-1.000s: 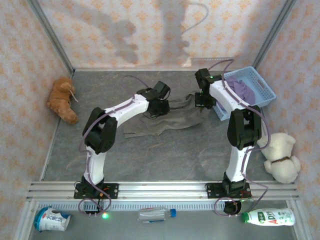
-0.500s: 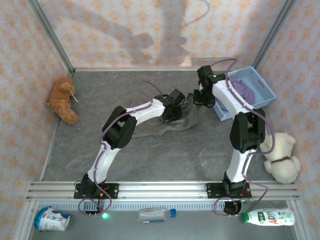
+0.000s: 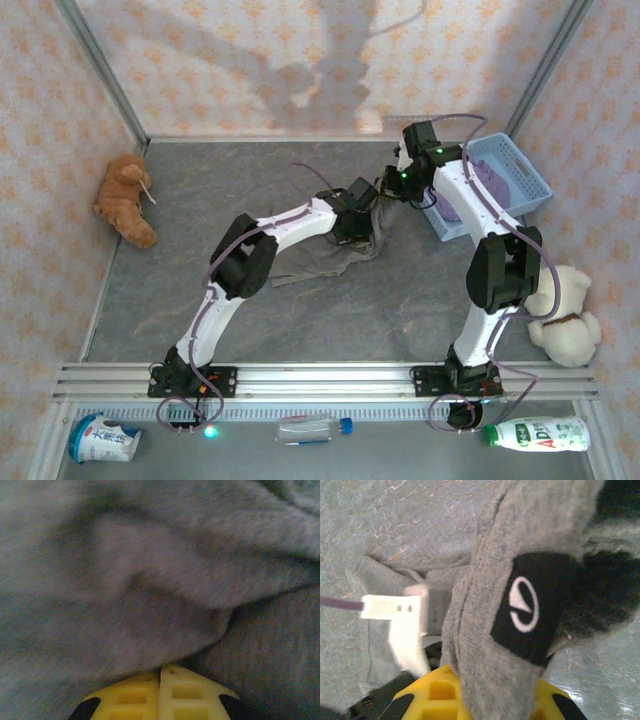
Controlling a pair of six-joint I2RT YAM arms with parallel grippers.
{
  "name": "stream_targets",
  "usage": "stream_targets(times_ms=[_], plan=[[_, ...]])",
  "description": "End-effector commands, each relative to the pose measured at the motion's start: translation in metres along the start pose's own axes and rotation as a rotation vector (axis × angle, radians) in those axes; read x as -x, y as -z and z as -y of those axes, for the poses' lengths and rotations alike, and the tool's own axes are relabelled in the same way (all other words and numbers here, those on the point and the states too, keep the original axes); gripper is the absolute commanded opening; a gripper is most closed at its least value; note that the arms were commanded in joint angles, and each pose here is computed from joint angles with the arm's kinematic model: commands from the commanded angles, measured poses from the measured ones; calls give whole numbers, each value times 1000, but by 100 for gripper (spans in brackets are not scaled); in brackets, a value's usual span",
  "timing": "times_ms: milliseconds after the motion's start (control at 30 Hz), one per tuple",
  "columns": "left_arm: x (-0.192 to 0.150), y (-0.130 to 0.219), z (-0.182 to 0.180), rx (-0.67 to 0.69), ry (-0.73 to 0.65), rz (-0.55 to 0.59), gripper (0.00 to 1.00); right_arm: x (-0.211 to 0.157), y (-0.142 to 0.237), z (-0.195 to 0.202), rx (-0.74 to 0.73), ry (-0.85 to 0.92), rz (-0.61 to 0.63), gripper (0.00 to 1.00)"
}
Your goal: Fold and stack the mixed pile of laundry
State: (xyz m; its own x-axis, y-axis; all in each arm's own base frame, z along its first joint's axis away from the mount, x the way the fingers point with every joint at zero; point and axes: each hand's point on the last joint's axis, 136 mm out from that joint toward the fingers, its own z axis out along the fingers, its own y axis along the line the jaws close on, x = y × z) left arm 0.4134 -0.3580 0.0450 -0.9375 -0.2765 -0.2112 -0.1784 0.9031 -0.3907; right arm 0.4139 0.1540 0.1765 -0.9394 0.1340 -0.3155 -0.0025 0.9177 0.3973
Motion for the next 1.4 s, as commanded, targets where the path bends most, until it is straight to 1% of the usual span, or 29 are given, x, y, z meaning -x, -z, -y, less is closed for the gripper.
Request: stream_targets(times_ms=[0, 67, 133, 233, 333, 433, 500, 633, 700, 900, 1200, 1367], plan=[[35, 82, -16, -42, 17, 99, 2, -7, -1, 12, -77, 42, -23, 0], [42, 107, -36, -42, 22, 126, 3, -7, 0, 22, -135, 59, -25, 0], [44, 128, -64, -30, 38, 143, 3, -7, 3, 30, -188, 66, -26, 0], [41, 142, -107, 13, 65, 136, 3, -9, 8, 31, -206, 62, -35, 0], [34, 141, -153, 63, 105, 115, 3, -8, 13, 26, -196, 59, -30, 0], [24, 131, -183, 88, 119, 81, 3, -7, 16, 20, -210, 87, -19, 0], [17, 120, -195, 111, 98, 54, 3, -7, 14, 16, -238, 119, -12, 0], [2, 95, -209, 131, 83, -3, 2, -9, 8, 10, -307, 167, -25, 0], [-4, 85, -217, 150, 89, -26, 1, -9, 6, -2, -317, 194, -20, 0], [-20, 68, -230, 169, 83, -85, 1, -14, -8, -47, -286, 220, -10, 0], [-27, 58, -232, 154, 88, -105, 0, -46, -45, -121, -247, 262, -32, 0], [-26, 59, -232, 149, 87, -99, 0, -66, -67, -143, -226, 270, -69, 0]])
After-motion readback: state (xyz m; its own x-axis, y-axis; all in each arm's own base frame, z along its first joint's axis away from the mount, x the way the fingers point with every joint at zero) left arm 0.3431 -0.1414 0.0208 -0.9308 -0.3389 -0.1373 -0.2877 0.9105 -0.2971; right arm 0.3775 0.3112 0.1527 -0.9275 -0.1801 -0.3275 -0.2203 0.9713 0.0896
